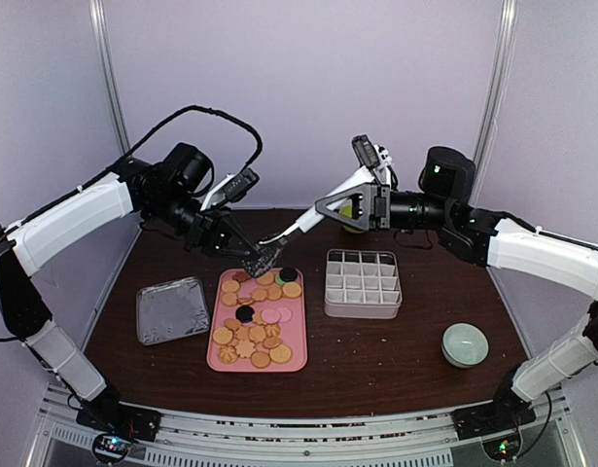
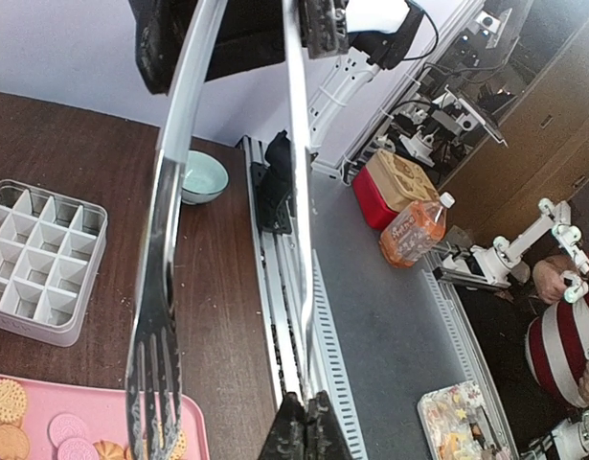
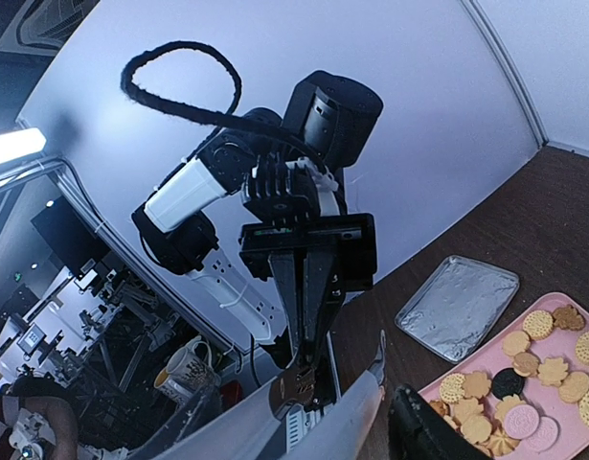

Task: Pack the cookies
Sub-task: Pass from the left arm to the right

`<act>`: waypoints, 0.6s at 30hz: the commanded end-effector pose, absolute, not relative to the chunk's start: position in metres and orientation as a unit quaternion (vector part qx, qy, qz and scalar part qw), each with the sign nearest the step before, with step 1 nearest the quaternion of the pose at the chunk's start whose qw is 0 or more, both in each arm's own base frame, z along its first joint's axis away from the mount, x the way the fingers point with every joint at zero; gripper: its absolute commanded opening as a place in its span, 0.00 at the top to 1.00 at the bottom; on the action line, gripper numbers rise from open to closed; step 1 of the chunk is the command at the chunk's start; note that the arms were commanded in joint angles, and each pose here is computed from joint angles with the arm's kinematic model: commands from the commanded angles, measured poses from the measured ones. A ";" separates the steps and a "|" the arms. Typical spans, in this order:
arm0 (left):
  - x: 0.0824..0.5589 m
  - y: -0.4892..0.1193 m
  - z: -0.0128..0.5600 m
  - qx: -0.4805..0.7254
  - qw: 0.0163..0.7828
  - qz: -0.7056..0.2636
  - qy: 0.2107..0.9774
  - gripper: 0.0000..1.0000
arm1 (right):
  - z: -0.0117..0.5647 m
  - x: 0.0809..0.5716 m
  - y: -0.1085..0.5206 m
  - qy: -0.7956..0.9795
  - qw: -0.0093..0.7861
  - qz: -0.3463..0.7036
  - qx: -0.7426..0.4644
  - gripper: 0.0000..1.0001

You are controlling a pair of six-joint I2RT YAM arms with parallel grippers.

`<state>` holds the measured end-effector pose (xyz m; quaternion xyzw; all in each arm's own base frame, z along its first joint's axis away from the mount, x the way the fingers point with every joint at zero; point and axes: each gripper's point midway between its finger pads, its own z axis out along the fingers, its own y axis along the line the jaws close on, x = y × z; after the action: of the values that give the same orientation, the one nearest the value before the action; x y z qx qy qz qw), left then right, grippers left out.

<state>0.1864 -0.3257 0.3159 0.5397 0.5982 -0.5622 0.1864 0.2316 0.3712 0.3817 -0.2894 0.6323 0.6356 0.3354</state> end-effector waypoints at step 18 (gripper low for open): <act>0.210 -0.326 0.297 0.565 0.216 -0.488 0.630 0.79 | 0.384 0.235 0.365 0.680 0.391 0.552 -0.284 0.61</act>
<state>0.1961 -0.3250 0.3000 0.5538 0.6183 -0.5224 0.1952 0.2348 0.3700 0.3667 -0.2831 0.6756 0.5845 0.3489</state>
